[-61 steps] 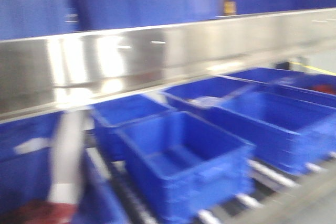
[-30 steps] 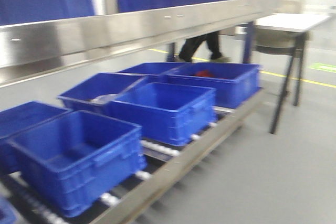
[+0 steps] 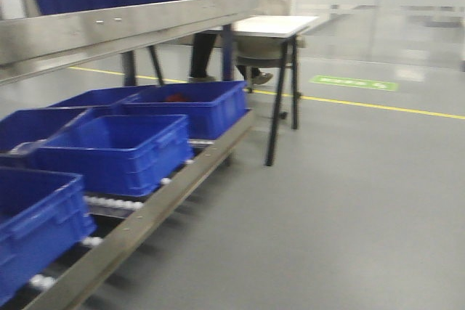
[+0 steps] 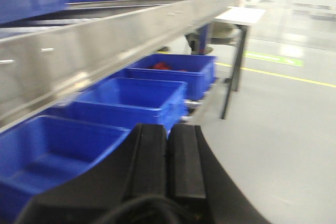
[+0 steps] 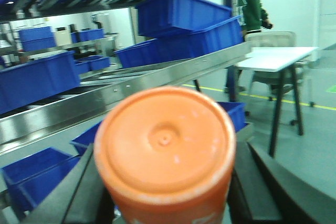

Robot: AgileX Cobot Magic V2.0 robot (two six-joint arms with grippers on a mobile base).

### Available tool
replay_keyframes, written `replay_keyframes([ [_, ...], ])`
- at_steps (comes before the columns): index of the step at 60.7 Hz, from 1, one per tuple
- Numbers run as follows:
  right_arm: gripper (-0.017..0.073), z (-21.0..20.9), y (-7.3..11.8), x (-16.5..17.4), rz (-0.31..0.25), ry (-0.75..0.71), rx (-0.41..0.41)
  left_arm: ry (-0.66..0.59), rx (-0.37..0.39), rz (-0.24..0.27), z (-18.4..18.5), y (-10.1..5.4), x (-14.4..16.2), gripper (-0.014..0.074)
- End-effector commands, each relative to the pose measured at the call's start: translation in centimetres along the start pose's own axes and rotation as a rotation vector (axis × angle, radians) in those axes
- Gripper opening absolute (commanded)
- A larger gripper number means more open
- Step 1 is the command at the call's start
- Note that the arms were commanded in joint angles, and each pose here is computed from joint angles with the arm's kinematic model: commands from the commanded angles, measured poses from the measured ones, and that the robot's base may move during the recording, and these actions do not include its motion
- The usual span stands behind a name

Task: Grab orange capacitor from left shelf to right conveyor
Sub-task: 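Drive the base to the red table holding the capacitor in the right gripper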

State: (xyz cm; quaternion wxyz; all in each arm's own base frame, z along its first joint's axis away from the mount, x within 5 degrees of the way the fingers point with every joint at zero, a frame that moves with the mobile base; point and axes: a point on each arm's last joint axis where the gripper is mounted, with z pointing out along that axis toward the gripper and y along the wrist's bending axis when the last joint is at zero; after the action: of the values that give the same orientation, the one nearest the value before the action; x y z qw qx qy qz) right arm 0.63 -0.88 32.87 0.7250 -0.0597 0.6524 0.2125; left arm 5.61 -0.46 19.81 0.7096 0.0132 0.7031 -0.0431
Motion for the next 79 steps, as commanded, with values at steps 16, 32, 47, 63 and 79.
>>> replay_keyframes([
  [16, 0.0049, -0.16, 0.41, -1.54, -0.020, -0.103, -0.034, -0.068, 0.003, -0.007, 0.01, 0.02, 0.04, -0.0125],
  [32, 0.0049, -0.16, 0.41, -1.54, -0.020, -0.103, -0.034, -0.068, 0.003, -0.007, 0.01, 0.02, 0.04, -0.0125],
  [47, 0.0049, -0.16, 0.41, -1.54, -0.020, -0.103, -0.034, -0.068, 0.003, -0.007, 0.01, 0.02, 0.04, -0.0125],
  [63, 0.0049, -0.16, 0.41, -1.54, -0.020, -0.103, -0.034, -0.068, 0.003, -0.007, 0.01, 0.02, 0.04, -0.0125],
  [79, 0.0049, -0.16, 0.41, -1.54, -0.020, -0.103, -0.034, -0.068, 0.003, -0.007, 0.01, 0.02, 0.04, -0.0125],
])
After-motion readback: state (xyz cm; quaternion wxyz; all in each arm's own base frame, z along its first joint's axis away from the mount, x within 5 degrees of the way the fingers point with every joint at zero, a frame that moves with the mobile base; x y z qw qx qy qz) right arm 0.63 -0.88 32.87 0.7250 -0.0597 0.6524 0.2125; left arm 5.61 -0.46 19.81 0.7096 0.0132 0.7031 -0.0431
